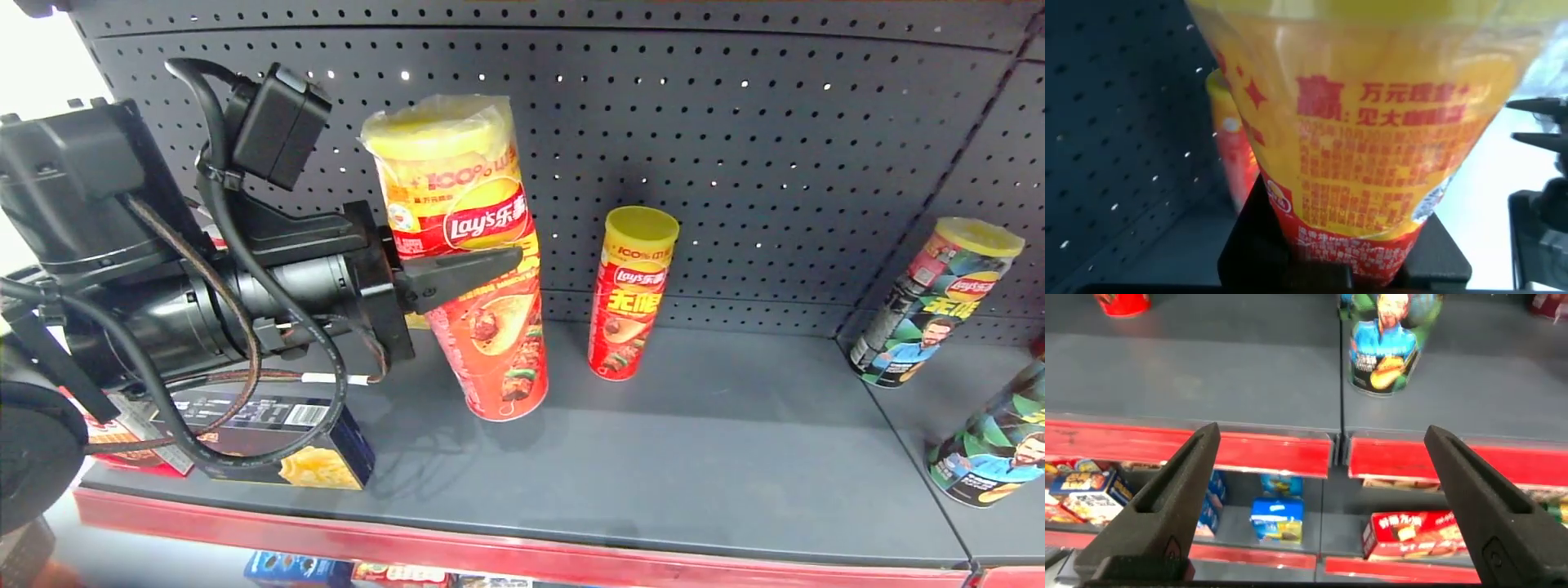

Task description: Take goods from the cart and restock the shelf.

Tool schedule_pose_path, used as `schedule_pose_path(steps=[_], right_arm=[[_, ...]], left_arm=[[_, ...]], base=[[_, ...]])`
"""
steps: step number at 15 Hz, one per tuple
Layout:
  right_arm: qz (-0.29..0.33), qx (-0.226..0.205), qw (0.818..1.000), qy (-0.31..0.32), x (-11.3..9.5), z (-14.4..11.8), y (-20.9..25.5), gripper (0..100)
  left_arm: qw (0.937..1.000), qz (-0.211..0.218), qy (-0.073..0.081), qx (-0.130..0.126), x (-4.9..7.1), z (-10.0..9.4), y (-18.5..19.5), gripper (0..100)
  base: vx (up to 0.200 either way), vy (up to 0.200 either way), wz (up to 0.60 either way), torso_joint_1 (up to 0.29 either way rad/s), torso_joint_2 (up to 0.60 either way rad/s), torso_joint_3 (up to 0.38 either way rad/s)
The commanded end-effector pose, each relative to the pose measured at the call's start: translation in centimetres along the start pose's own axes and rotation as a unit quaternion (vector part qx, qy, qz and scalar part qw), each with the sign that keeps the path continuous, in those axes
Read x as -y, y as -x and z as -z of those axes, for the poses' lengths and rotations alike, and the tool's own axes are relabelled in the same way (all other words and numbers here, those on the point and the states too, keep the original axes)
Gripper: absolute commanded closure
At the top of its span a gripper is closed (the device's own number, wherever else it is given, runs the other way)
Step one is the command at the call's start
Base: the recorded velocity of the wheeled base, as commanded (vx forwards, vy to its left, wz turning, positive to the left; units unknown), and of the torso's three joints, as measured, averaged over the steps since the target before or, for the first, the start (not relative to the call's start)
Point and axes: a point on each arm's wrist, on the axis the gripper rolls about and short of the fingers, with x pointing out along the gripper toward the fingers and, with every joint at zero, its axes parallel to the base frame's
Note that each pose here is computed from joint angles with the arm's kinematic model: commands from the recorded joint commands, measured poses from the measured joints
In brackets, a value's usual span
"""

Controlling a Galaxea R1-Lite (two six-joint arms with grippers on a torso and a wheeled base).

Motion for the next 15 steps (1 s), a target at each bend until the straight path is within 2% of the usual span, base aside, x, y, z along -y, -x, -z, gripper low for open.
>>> schedule_pose_path(steps=[1, 3, 15], right_arm=[[0.000, 0.000, 1.000, 0.000, 0.00, 0.00, 0.00, 0], [0.000, 0.000, 1.000, 0.000, 0.00, 0.00, 0.00, 0], [0.000, 0.000, 1.000, 0.000, 0.00, -0.01, -0.01, 0]], left_arm=[[1.0000, 0.001, 0.000, 0.000, 0.06, 0.02, -0.02, 100], [1.0000, 0.001, 0.001, -0.001, 0.07, 0.09, 0.00, 100], [1.0000, 0.001, 0.001, 0.000, 0.03, 0.15, 0.01, 100]], base=[[0.000, 0.000, 0.00, 0.000, 0.00, 0.000], [0.000, 0.000, -0.60, 0.005, 0.00, 0.005], [0.000, 0.000, 0.00, 0.000, 0.00, 0.000]])
